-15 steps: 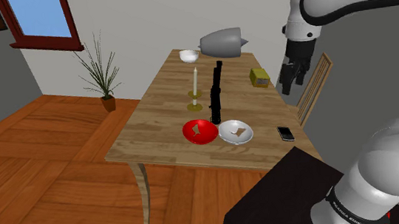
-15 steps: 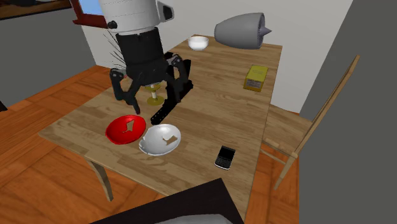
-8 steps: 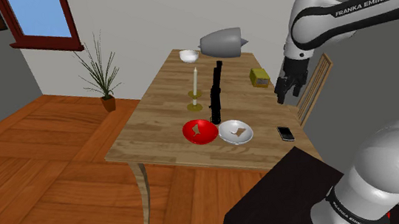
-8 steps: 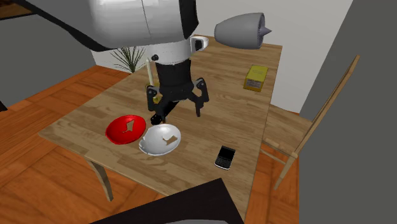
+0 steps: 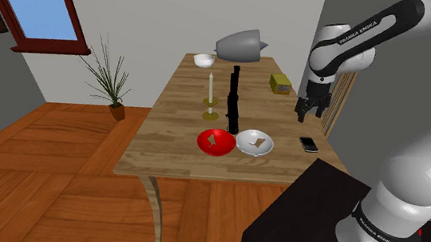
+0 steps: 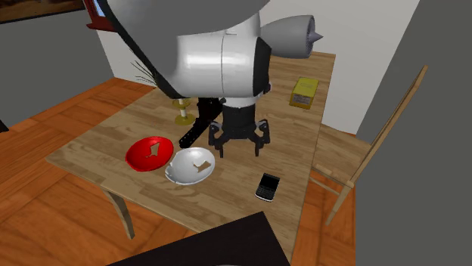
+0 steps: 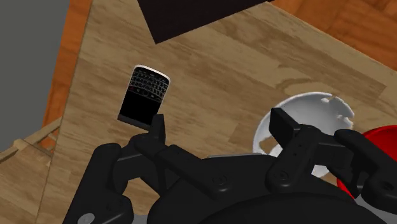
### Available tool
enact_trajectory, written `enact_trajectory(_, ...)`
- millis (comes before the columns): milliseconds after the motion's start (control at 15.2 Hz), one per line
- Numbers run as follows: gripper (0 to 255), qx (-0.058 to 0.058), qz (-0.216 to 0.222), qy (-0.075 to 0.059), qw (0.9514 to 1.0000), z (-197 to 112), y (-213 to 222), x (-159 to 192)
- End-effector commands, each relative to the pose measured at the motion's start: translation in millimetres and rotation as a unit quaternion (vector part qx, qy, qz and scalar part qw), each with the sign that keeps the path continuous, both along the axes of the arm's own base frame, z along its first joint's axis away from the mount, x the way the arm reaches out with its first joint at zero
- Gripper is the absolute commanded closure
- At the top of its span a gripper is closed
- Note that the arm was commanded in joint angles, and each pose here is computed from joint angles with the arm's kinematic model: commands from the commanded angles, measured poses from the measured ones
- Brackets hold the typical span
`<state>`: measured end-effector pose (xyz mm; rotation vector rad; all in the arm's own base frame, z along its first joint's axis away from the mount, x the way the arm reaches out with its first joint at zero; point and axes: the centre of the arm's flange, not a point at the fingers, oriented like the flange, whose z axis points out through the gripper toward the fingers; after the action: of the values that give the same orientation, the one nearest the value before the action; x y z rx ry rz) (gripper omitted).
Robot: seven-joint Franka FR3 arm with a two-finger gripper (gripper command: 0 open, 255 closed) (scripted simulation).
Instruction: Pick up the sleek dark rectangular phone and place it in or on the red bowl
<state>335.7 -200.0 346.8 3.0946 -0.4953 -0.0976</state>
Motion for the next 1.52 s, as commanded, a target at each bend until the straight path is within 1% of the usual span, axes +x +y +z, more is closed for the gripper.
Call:
enact_trajectory(0, 0, 0.003, -0.022, -0.005, 0.9997, -22, -19, 0)
enact_trajectory(198, 0, 0.008, -0.055, -0.012, 0.9984, -53, -45, 0)
enact_trajectory(396, 0, 0.014, -0.087, -0.018, 0.9959, -84, -71, -1)
enact_trajectory(594, 0, 0.02, -0.119, -0.025, 0.9924, -116, -97, -4)
enact_trajectory(792, 0, 0.025, -0.151, -0.031, 0.9877, -148, -122, -7)
enact_trajectory(858, 0, 0.025, -0.152, -0.032, 0.9875, -149, -123, -8)
enact_trajectory(1320, 0, 0.025, -0.152, -0.032, 0.9875, -189, -120, -7)
enact_trajectory(1452, 0, 0.025, -0.152, -0.031, 0.9875, -189, -120, -7)
